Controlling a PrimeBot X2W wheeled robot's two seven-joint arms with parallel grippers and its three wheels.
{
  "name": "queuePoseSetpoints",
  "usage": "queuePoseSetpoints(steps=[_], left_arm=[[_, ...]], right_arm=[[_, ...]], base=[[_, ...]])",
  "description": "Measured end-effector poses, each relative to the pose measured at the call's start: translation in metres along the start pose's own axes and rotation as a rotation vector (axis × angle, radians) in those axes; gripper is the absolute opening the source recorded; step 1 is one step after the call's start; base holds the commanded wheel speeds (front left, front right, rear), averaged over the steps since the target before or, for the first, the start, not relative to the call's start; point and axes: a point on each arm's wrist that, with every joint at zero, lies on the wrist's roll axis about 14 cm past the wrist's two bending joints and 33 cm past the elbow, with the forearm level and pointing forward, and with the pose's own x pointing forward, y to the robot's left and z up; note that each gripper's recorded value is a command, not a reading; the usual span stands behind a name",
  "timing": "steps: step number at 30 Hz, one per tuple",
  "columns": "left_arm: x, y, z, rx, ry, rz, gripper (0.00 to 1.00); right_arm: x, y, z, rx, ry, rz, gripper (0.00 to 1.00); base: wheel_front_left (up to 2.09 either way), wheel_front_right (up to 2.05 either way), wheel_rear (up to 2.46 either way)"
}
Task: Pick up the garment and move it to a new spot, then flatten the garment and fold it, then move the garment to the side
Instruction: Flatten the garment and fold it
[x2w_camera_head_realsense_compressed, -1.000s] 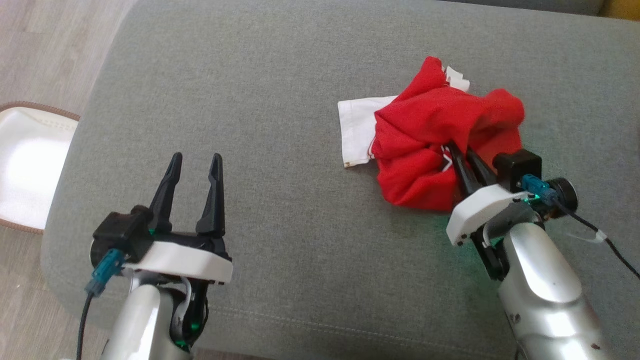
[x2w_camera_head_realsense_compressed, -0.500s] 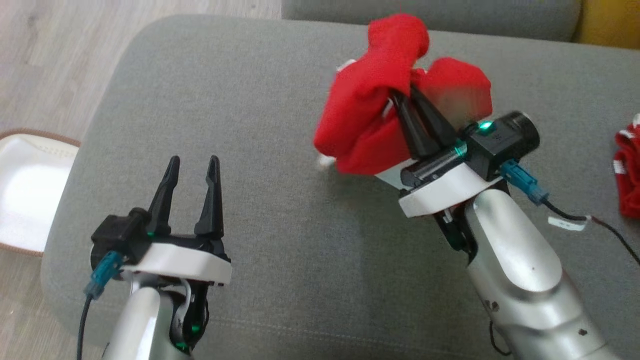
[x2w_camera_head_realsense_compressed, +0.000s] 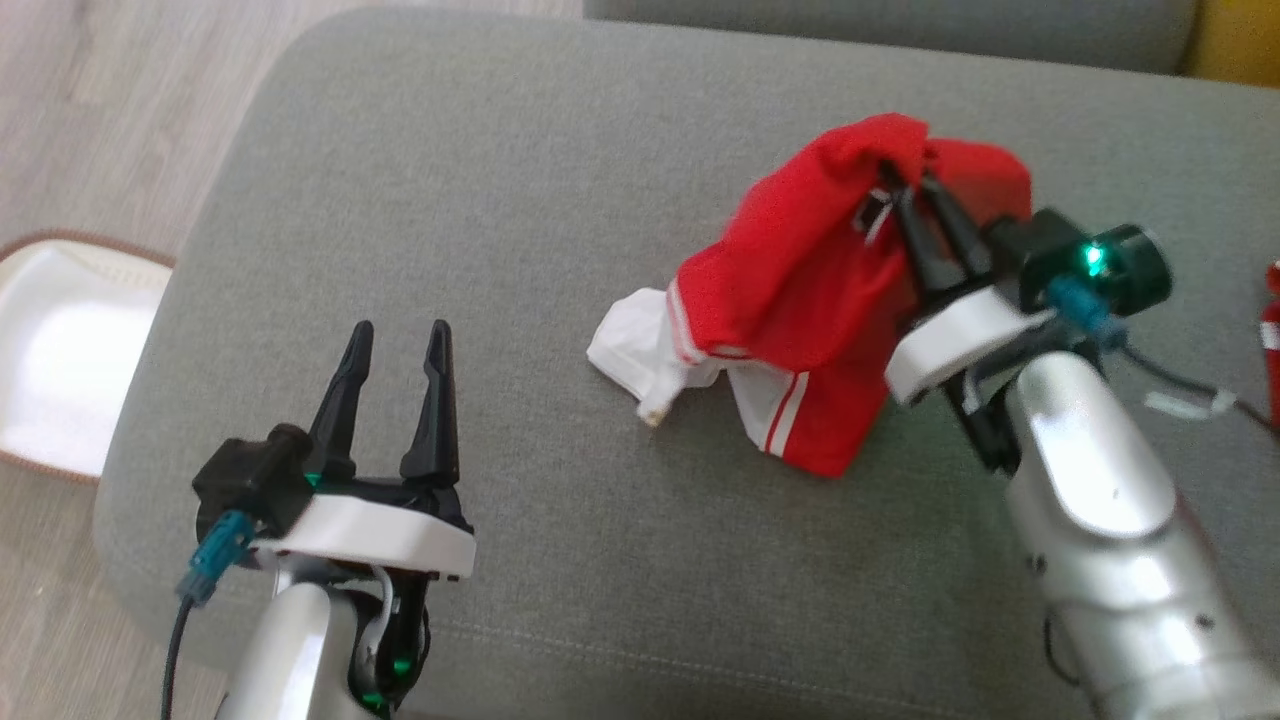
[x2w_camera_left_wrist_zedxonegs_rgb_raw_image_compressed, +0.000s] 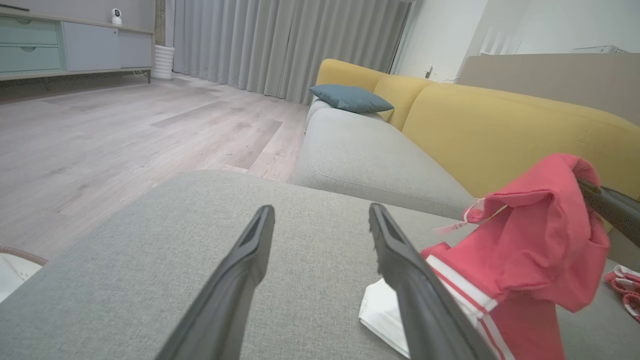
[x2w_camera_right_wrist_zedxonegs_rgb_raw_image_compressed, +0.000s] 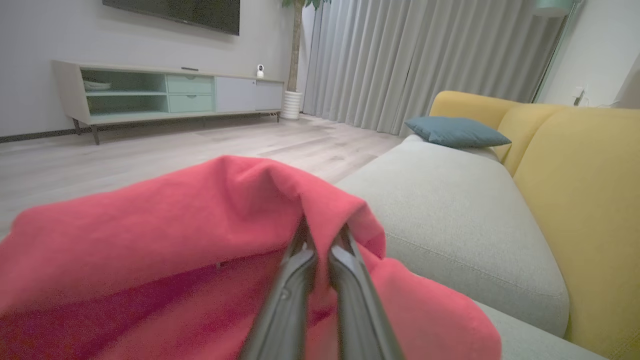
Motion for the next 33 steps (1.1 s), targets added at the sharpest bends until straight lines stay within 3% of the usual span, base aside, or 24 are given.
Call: queuePoseSetpoints(steps=[5,6,7,12,21,30,33], left_arm=[[0.003,0.005,-0.008,-0.004,0.024,0.015,1.00],[0.004,0.005,-0.009,-0.003,0.026,0.018,1.00],[0.005,0.006,-0.010,-0.002,0.028,0.021,1.00],[0.012,-0.001,-0.012,-0.006,0.031,0.000,1.00],[0.024,-0.021,-0.013,-0.023,0.022,-0.058,1.00],[0.031,-0.058,-0.003,-0.046,-0.010,-0.163,1.00],[0.030,-0.062,-0.001,-0.048,-0.015,-0.176,1.00]], right_arm=[[0.015,-0.025,-0.030,-0.021,0.107,-0.037,0.00],[0.017,-0.031,-0.035,-0.020,0.125,-0.050,0.82],[0.017,-0.037,-0.041,-0.022,0.150,-0.064,1.00],[0.007,-0.053,-0.061,-0.011,0.227,-0.115,1.00],[-0.018,-0.073,-0.031,0.068,0.088,-0.209,1.00],[-0.106,-0.060,-0.023,0.156,0.000,-0.304,1.00],[-0.119,-0.059,-0.020,0.166,-0.014,-0.324,1.00]], base=[[0.00,0.00,0.00],[0.00,0.00,0.00],[0.00,0.00,0.00],[0.00,0.00,0.00],[0.00,0.00,0.00],[0.00,0.00,0.00],[0.00,0.00,0.00]])
